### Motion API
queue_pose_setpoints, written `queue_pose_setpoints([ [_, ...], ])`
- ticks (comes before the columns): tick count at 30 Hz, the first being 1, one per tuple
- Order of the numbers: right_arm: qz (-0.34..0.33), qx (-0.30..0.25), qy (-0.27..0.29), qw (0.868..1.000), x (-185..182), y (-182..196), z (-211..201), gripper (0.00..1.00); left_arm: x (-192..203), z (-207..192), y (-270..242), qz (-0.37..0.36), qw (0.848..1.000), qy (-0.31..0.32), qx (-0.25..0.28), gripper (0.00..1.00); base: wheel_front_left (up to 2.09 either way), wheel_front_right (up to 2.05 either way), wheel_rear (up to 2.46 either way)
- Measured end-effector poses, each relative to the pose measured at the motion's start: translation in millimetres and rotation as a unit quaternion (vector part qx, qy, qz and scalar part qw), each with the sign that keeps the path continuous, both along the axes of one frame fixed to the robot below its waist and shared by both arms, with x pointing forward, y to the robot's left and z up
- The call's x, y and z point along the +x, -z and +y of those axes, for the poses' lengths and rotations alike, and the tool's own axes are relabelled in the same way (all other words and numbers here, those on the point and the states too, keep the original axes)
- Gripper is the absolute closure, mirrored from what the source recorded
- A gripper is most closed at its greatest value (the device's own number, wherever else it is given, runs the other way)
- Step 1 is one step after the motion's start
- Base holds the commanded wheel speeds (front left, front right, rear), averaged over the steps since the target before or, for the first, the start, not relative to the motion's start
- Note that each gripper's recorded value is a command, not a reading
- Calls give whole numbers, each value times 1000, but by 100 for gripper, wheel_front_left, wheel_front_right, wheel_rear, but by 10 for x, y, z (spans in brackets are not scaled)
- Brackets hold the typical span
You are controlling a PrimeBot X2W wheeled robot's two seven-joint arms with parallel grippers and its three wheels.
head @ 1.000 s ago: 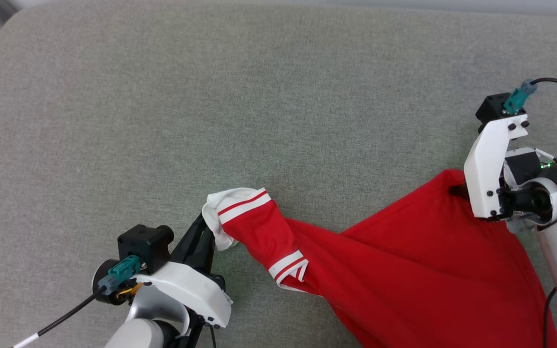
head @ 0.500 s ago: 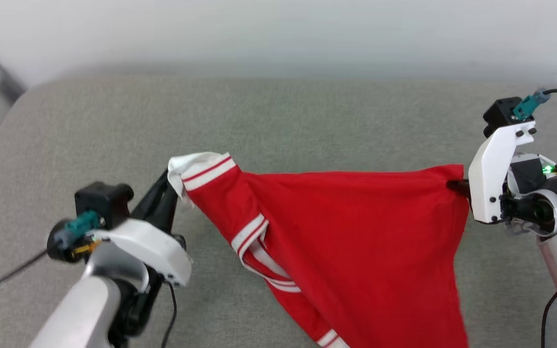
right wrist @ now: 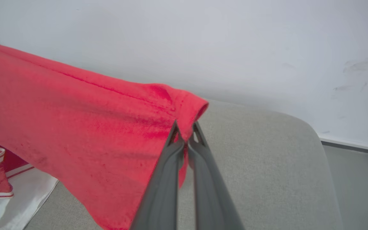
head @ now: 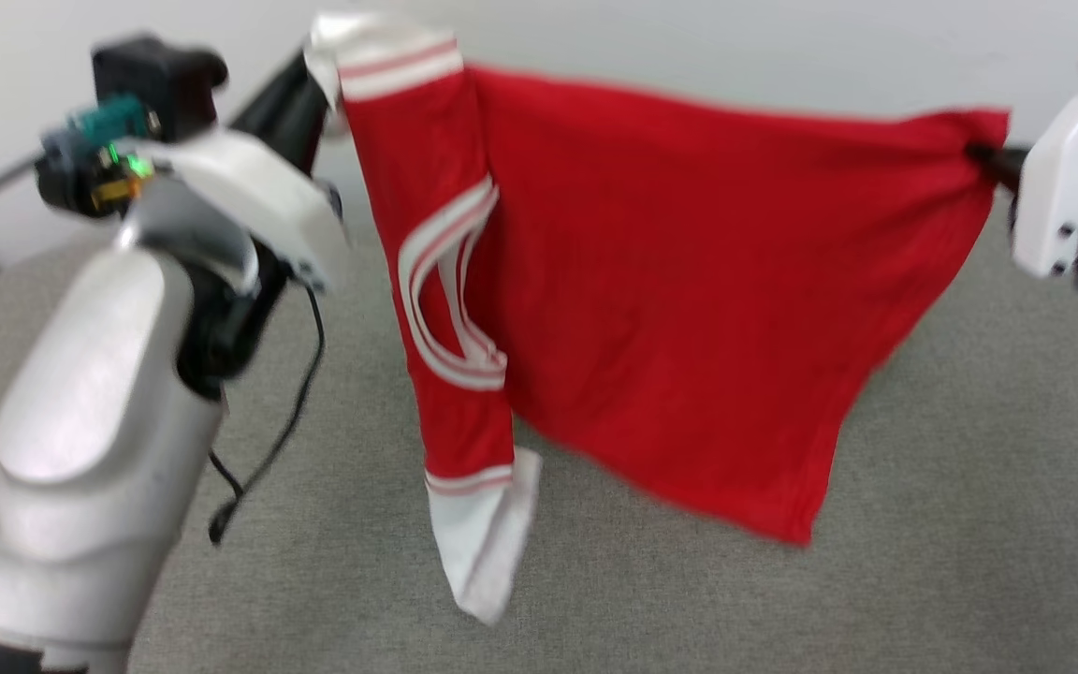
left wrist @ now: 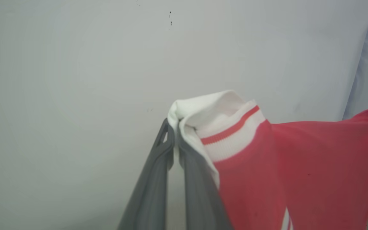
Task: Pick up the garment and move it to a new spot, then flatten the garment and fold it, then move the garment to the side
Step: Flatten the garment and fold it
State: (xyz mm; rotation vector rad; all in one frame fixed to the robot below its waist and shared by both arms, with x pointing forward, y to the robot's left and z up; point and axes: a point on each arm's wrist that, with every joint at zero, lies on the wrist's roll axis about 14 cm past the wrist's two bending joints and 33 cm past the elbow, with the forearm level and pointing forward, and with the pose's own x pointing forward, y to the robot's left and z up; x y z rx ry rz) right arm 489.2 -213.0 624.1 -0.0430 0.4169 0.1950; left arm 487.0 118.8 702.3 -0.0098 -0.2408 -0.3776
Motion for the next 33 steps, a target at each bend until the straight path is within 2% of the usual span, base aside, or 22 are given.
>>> queue_pose_setpoints([
  [7, -88, -17, 21, 996, 437, -522, -136, 100, 558, 25, -445, -46, 998, -15, 40, 100, 0, 0, 0],
  [13, -148, -29, 21, 988, 885, -742, -106, 100, 1102, 121, -645, -81, 994, -44, 63, 100, 0, 0, 0],
  [19, -228, -42, 16, 973, 1343, -922, -33, 100, 1631, 188, -682, -111, 988, -74, 72, 100, 0, 0, 0],
  [27, -278, -60, 2, 959, 1895, -725, 79, 100, 2252, 268, -349, -116, 987, -100, 54, 100, 0, 0, 0],
  [33, -261, -64, -8, 963, 2224, -274, 127, 100, 2577, 251, 242, -80, 991, -104, 40, 100, 0, 0, 0],
])
